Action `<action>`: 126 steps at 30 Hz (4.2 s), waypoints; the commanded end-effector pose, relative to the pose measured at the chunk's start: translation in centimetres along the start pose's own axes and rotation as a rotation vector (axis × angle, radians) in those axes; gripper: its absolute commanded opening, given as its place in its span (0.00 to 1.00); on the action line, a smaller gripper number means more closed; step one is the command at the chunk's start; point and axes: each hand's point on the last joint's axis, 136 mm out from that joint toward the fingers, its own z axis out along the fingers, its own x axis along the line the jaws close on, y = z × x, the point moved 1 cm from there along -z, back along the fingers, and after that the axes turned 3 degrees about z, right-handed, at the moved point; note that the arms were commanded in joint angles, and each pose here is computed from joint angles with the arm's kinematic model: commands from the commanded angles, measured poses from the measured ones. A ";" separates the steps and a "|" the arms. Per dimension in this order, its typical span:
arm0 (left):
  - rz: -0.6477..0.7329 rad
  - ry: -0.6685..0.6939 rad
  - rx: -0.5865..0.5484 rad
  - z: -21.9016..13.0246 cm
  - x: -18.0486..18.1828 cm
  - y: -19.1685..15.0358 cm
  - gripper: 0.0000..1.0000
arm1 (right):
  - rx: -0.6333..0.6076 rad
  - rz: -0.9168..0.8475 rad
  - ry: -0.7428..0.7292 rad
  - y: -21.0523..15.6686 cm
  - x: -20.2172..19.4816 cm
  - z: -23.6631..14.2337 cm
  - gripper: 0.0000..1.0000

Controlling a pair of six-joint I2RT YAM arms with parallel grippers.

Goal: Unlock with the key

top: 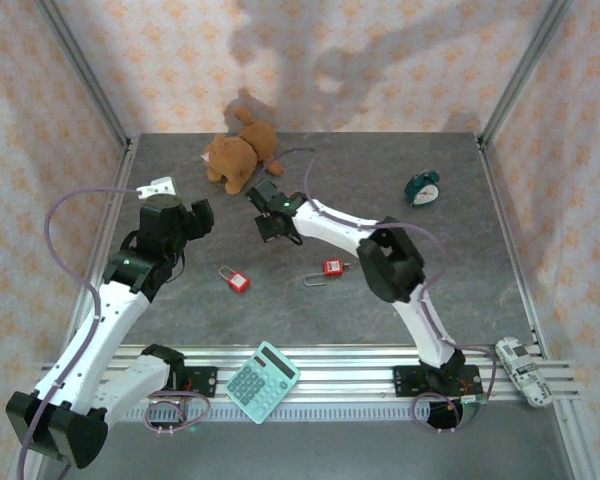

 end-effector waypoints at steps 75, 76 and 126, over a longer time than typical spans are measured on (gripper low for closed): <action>0.466 -1.017 -0.687 -3.0 -28.1 -9.7 0.73 | -0.453 0.498 0.096 -3.1 -12.9 -28.9 0.02; 0.463 -1.021 -0.686 -2.8 -28.0 -9.5 0.73 | -0.455 0.507 0.106 -3.1 -13.0 -28.7 0.02; 0.333 -1.127 -0.664 -3.5 -28.3 -6.9 0.56 | -0.459 0.819 0.707 0.6 -6.7 -26.7 0.00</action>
